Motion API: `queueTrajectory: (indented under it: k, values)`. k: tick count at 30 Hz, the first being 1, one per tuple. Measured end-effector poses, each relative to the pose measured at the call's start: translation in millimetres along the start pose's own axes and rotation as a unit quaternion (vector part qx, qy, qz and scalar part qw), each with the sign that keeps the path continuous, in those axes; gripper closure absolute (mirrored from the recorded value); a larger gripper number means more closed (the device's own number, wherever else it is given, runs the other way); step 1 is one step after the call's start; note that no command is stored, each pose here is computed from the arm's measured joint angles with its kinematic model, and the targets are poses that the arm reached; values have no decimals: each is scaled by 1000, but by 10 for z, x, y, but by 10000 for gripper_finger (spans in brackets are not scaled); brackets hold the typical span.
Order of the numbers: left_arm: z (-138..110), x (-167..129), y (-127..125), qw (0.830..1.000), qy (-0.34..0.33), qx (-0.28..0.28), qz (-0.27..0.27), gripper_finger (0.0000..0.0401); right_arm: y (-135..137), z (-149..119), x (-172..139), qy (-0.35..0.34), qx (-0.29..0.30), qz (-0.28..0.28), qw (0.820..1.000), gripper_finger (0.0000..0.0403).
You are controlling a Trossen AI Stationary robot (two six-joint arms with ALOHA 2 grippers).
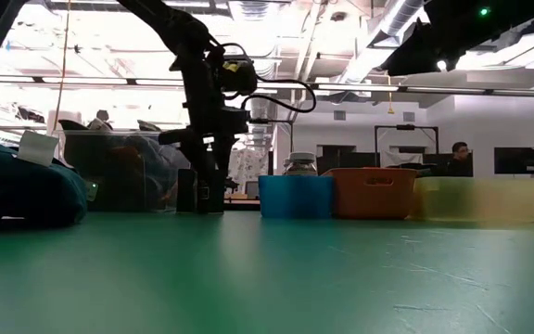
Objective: Sort spices by type
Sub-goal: Put the black seasoning can into the yellow bin
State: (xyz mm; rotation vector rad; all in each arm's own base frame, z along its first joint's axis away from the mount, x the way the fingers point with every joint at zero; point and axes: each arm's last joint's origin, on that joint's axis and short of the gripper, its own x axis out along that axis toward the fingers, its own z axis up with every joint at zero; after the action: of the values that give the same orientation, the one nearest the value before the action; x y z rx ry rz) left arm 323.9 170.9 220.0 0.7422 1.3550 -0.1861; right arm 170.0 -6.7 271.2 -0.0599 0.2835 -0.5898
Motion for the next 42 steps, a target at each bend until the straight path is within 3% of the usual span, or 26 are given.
queueTrajectory:
  k: [15,21,26,37,42]
  values:
    - [-173,88,-16,999,18,39,-19,185,0,-1,0,0,-1,0,1000,154]
    - [-184,227,-131,998,26,53,-17,236,0,-1,0,0,-1,0,1000,154]
    - [-125,217,-160,999,27,31,-13,286,0,-1,0,0,-1,0,1000,154]
    - [150,-96,-93,999,21,-37,-15,261,11,-35,-3,16,-7,19,1000,154]
    - [288,-317,-146,988,-10,-130,-84,273,28,-72,-6,35,-11,53,998,154]
